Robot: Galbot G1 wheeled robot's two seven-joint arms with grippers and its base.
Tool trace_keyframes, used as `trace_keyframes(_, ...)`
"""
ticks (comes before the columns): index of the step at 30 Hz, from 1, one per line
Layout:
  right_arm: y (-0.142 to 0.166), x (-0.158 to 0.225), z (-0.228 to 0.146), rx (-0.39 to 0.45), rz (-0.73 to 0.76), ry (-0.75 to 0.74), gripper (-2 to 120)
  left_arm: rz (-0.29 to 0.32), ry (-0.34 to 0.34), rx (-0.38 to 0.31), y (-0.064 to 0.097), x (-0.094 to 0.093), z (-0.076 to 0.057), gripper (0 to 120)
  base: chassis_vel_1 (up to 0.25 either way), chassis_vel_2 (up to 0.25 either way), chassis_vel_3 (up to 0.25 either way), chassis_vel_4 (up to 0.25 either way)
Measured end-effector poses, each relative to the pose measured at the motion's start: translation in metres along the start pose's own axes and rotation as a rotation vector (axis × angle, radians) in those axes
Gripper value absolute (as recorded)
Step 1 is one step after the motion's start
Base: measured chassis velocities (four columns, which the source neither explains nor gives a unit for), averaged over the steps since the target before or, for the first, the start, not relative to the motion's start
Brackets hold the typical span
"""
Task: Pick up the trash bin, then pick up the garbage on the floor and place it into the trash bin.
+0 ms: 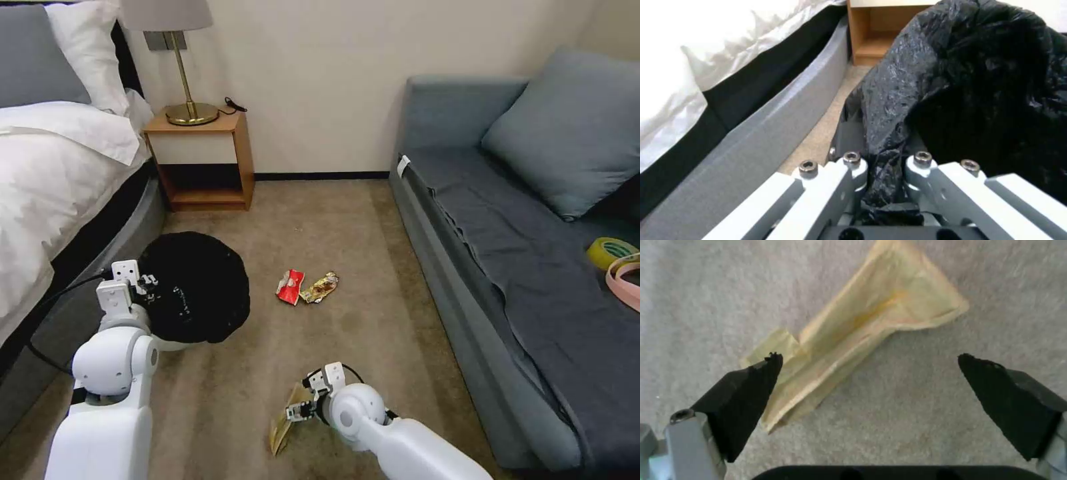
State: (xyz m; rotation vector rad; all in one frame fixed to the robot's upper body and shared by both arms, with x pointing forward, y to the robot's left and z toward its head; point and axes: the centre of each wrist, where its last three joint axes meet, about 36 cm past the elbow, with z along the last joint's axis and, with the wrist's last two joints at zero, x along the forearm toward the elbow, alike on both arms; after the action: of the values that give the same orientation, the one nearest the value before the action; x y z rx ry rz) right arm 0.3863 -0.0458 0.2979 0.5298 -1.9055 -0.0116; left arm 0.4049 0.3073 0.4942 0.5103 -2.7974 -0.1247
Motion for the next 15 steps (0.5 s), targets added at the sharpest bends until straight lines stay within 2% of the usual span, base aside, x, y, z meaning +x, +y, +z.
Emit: trace_keyframes(15,0.009,-0.022,0.002,0.016,-0.022,0.037,100,0.013,-0.009,0.013,-0.003,0.006,0.001,4,0.0,0.0,0.0,0.0)
